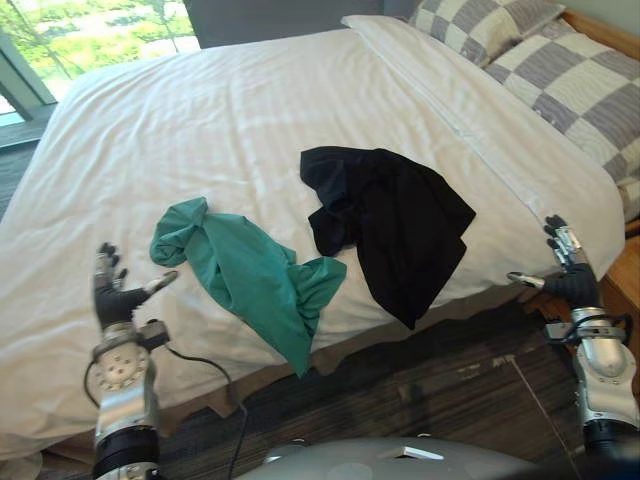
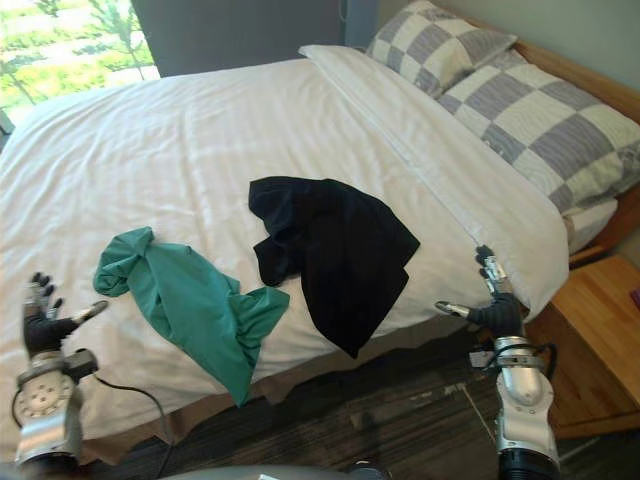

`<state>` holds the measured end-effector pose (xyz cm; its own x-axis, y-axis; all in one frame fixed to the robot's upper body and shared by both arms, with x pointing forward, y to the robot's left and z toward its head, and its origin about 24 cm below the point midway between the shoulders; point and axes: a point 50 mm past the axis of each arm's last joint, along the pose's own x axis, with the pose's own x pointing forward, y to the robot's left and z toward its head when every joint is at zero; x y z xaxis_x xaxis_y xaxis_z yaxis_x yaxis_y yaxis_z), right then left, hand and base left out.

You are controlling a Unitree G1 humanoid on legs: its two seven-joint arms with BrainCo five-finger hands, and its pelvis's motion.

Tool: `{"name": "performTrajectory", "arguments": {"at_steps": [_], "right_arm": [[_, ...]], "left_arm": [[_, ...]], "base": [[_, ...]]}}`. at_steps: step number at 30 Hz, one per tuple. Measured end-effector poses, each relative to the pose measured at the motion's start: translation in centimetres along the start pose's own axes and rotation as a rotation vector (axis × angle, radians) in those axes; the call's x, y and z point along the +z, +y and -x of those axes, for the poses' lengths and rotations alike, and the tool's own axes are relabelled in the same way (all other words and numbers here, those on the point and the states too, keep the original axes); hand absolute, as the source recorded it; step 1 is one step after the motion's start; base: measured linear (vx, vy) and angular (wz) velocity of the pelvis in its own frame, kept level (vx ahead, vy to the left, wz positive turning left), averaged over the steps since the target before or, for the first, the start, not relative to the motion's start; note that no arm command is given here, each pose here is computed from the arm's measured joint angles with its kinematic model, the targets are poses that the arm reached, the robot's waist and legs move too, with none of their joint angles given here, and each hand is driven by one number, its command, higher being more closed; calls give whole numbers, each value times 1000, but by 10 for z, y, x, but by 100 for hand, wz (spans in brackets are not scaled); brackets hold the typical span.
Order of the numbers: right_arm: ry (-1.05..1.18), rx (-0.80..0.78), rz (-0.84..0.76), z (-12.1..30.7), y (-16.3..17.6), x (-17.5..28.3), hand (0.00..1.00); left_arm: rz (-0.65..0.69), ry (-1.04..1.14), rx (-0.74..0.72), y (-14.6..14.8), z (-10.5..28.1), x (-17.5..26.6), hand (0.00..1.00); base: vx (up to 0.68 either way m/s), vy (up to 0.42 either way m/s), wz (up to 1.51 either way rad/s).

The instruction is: Tidy the bed and pick cloth on bed and put in laundry

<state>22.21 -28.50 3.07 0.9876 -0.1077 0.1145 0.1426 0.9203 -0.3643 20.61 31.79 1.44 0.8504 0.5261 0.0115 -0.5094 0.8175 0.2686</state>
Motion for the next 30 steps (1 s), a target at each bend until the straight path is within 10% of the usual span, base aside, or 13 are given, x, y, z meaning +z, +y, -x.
{"name": "performTrajectory", "arguments": {"at_steps": [9, 29, 30], "right_arm": [[-57, 41, -49, -9, 33, 22, 0], [-394, -56, -176, -27, 6, 97, 0], [-409, -58, -179, -26, 3, 100, 0]], "left_arm": [[-201, 19, -147, -40, -4, 3, 0], [-269, -197, 75, -28, -34, 57, 0], [-257, -227, 81, -28, -35, 64, 100]], "base": [[-75, 3, -11], [-23, -16, -11], [-7, -29, -5]]}}
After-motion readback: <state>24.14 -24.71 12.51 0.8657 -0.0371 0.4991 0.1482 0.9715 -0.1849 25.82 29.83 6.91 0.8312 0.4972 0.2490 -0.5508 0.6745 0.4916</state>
